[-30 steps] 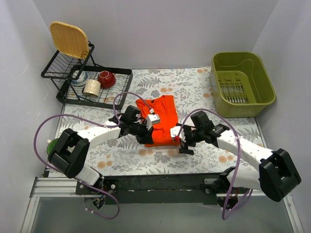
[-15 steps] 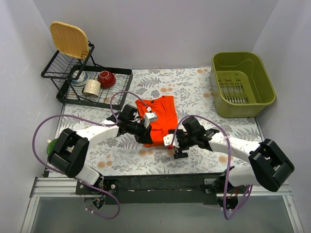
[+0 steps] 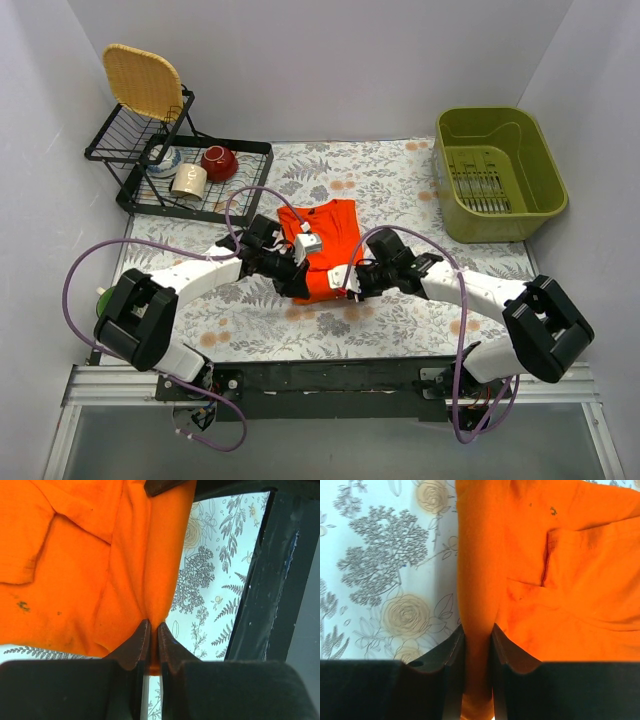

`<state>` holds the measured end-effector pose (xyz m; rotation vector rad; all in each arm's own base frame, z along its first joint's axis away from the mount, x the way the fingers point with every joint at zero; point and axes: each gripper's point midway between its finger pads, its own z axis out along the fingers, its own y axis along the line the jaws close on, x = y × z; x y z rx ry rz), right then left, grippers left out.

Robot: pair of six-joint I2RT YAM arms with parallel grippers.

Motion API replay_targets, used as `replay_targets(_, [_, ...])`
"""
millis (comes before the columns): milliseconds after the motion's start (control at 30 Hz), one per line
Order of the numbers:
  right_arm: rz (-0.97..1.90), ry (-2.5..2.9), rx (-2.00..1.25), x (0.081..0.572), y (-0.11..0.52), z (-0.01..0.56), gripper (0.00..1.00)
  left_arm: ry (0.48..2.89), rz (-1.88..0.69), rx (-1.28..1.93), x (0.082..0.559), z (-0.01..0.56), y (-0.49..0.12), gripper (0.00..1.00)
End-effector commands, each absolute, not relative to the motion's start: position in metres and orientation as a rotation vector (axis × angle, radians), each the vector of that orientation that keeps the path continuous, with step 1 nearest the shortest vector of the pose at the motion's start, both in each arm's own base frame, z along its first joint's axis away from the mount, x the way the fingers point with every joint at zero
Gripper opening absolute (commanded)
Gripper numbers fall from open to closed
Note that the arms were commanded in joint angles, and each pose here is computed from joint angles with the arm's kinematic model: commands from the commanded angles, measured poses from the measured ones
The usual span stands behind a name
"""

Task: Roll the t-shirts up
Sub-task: Roll the T-shirt to the center of the board.

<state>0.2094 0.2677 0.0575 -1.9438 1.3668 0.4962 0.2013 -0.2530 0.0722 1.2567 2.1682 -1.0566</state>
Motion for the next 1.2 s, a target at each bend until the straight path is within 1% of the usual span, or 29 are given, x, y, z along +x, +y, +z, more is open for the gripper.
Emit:
replay_targets(0, [0.586, 1.348, -2.036, 0.190, 0.262, 0.077, 0.30, 2.099, -0.997, 1.362, 0.198, 0.099, -0.242, 0.00])
replay_targets(67, [0.622, 1.350, -2.052, 0.187, 0.264, 0.085, 0.29, 2.110, -0.997, 1.396, 0.191, 0.101, -0.237, 0.00])
replay_targets(100, [0.676, 1.374, -2.108, 0.174, 0.257, 0.079, 0.28, 2.113, -0.997, 1.401, 0.189, 0.102, -0.236, 0.00])
replay_targets(133, [0.699, 1.375, -2.127, 0.169, 0.255, 0.078, 0.26, 2.114, -0.995, 1.405, 0.189, 0.102, -0.235, 0.00])
replay_targets(200, [0.760, 1.389, -2.162, 0.158, 0.251, 0.076, 0.25, 2.136, -1.001, 1.409, 0.184, 0.101, -0.233, 0.00])
replay_targets(367, [0.845, 1.419, -2.177, 0.151, 0.253, 0.075, 0.22, 2.165, -1.000, 1.415, 0.178, 0.093, -0.228, 0.00])
replay_targets(667, [0.952, 1.470, -2.215, 0.165, 0.261, 0.069, 0.16, 2.228, -0.937, 1.454, 0.185, 0.073, -0.222, 0.00])
replay_targets(833, [1.034, 1.529, -2.204, 0.177, 0.263, 0.061, 0.15, 2.268, -0.918, 1.430, 0.193, 0.062, -0.222, 0.00])
replay_targets(1033, [1.109, 1.583, -2.197, 0.194, 0.263, 0.054, 0.15, 2.289, -0.826, 1.354, 0.223, 0.054, -0.223, 0.00])
replay_targets(1167, [1.172, 1.624, -2.183, 0.204, 0.262, 0.051, 0.15, 2.291, -0.829, 1.324, 0.242, 0.056, -0.223, 0.00])
